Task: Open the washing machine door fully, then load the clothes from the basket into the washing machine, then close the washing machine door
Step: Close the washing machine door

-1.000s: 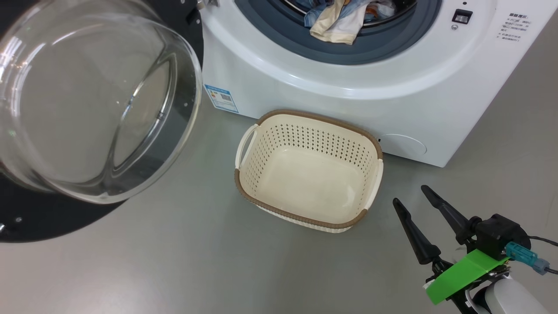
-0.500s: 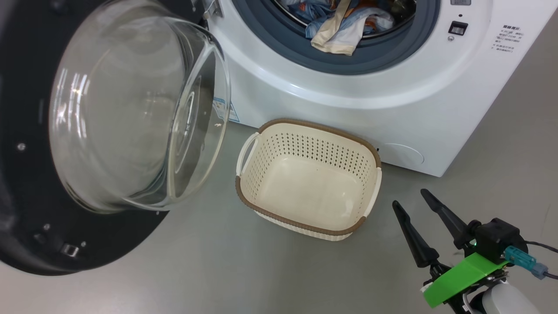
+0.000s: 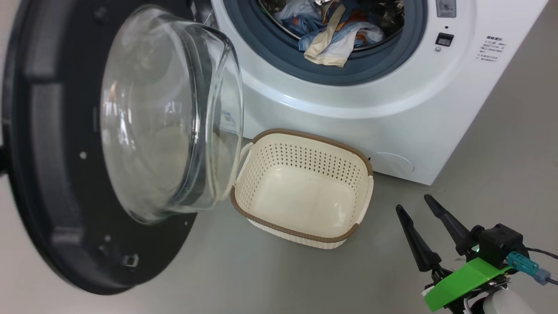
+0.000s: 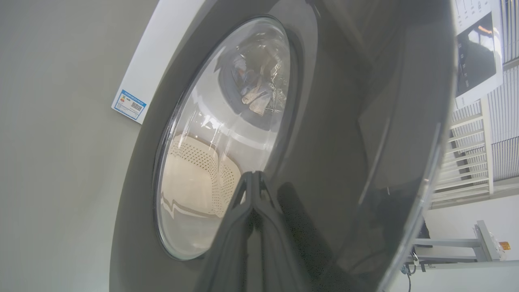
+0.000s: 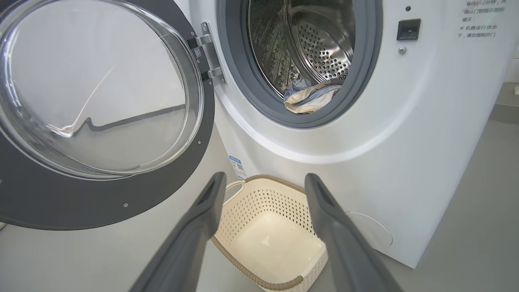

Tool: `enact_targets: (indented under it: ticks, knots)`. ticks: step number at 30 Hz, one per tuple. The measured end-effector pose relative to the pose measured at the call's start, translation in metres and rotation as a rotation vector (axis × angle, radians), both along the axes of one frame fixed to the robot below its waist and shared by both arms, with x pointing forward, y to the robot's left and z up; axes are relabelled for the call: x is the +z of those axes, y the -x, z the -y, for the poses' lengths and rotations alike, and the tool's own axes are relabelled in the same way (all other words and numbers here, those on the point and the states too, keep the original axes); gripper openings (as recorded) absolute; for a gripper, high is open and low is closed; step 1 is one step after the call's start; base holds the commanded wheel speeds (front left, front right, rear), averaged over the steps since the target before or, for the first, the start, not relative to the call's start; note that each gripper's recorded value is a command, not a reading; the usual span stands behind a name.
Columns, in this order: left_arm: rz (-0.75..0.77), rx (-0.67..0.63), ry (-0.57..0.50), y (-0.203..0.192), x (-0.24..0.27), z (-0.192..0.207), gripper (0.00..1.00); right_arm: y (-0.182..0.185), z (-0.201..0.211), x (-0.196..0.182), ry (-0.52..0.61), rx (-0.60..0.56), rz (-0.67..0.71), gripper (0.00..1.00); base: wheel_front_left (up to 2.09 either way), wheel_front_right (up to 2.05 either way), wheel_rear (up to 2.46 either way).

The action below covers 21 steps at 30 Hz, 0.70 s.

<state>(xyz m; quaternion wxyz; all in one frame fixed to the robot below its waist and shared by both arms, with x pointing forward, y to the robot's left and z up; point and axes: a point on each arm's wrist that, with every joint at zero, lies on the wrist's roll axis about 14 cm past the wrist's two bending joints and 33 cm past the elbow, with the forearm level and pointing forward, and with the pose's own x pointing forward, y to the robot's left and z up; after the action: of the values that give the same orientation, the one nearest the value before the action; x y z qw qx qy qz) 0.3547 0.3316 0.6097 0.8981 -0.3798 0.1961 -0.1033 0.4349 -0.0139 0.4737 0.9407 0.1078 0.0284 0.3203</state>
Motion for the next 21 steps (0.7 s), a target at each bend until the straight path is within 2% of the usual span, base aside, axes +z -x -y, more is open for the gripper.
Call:
enact_targets:
  ticks: [21]
  knots:
    - [0.06,-0.374,0.055,-0.034,0.001,0.129,0.0,0.018,0.061,0.011,-0.009,-0.19,0.009,1.0,0.0,0.0,0.0]
